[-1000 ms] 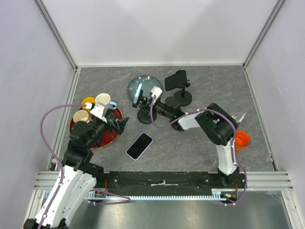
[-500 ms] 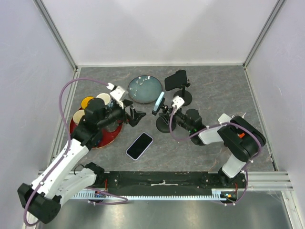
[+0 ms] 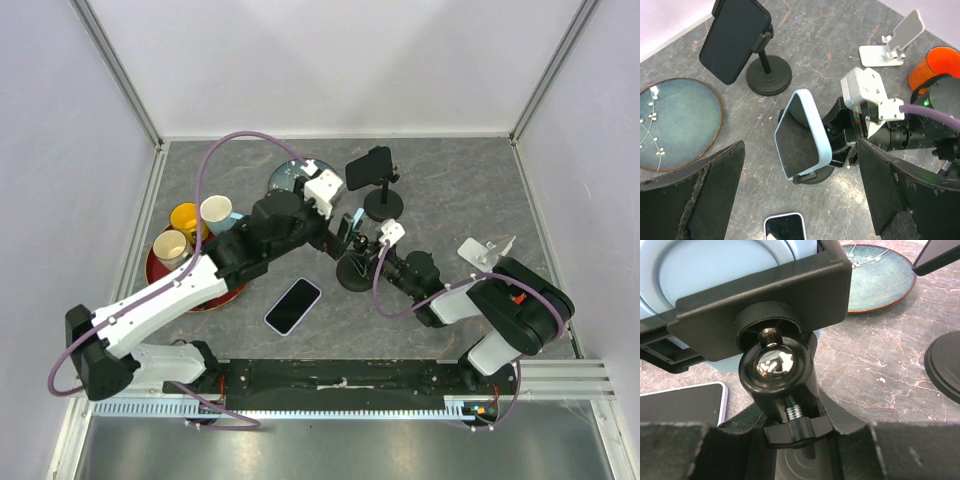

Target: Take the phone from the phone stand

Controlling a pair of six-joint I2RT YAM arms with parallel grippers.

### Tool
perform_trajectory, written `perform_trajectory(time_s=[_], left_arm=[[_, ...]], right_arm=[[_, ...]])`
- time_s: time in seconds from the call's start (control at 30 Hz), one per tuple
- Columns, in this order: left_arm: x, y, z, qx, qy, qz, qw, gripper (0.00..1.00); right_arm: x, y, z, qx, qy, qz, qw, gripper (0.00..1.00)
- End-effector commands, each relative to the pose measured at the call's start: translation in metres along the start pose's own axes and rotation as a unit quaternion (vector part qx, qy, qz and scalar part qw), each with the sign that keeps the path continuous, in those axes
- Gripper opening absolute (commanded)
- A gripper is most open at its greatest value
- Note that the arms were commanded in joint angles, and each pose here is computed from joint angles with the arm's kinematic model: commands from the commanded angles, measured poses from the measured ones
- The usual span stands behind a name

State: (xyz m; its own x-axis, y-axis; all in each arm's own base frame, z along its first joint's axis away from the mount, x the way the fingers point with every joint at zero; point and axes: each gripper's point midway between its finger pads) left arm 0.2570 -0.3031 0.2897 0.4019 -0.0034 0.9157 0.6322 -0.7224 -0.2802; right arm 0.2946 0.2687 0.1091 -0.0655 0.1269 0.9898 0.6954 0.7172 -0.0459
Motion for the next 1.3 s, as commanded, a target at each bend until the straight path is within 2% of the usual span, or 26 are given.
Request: perform_trajectory(time_s=[0.0, 0.23, 0.37, 0.63, 0.77, 0.83, 1.03, 1.27], left_arm=[[0.021, 0.002, 0.013, 0.094, 0.030, -0.014, 0.995, 1.00], [0.017, 0.017, 0.005, 0.151, 0.073, 0.012, 0.986, 0.99], [0.008, 0.028, 0.014, 0.192, 0.093, 0.043, 0.976, 0.91], [-0.002, 0.041, 0.018, 0.222, 0.113, 0.092, 0.964, 0.85], [-0.016, 0.044, 0.021, 0.236, 0.102, 0.120, 0.959, 0.81], [-0.017, 0.042, 0.022, 0.240, 0.095, 0.120, 0.959, 0.74], [-0.022, 0.044, 0.018, 0.227, 0.079, 0.136, 0.961, 0.61], [-0.034, 0.053, 0.011, 0.214, 0.065, 0.171, 0.959, 0.64]], right_arm=[[0.006, -0.003, 0.000, -0.015, 0.013, -0.012, 1.000, 0.00], [-0.011, -0.002, 0.005, -0.013, 0.009, 0.005, 1.000, 0.00], [-0.017, -0.002, 0.007, -0.012, 0.005, 0.015, 1.000, 0.00], [-0.024, -0.003, 0.010, -0.009, 0.002, 0.024, 1.000, 0.00], [-0.026, -0.004, 0.010, -0.011, 0.002, 0.027, 1.000, 0.00], [-0.027, -0.005, 0.011, -0.011, 0.002, 0.029, 1.000, 0.00], [-0.028, -0.005, 0.011, -0.010, 0.004, 0.031, 0.999, 0.00], [-0.029, -0.005, 0.012, -0.009, 0.006, 0.033, 0.999, 0.00]])
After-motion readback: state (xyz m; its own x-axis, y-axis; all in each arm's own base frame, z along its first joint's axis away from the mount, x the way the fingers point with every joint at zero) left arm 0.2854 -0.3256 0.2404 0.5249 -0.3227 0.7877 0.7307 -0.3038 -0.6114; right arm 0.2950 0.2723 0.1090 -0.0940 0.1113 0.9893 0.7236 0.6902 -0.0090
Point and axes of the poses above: each gripper's point midway between its finger pads, its own y axis out along the fingers, its own z axis along the line the jaws close on, x = y × z, and after that the axes turned 15 degrees about -y, right-handed
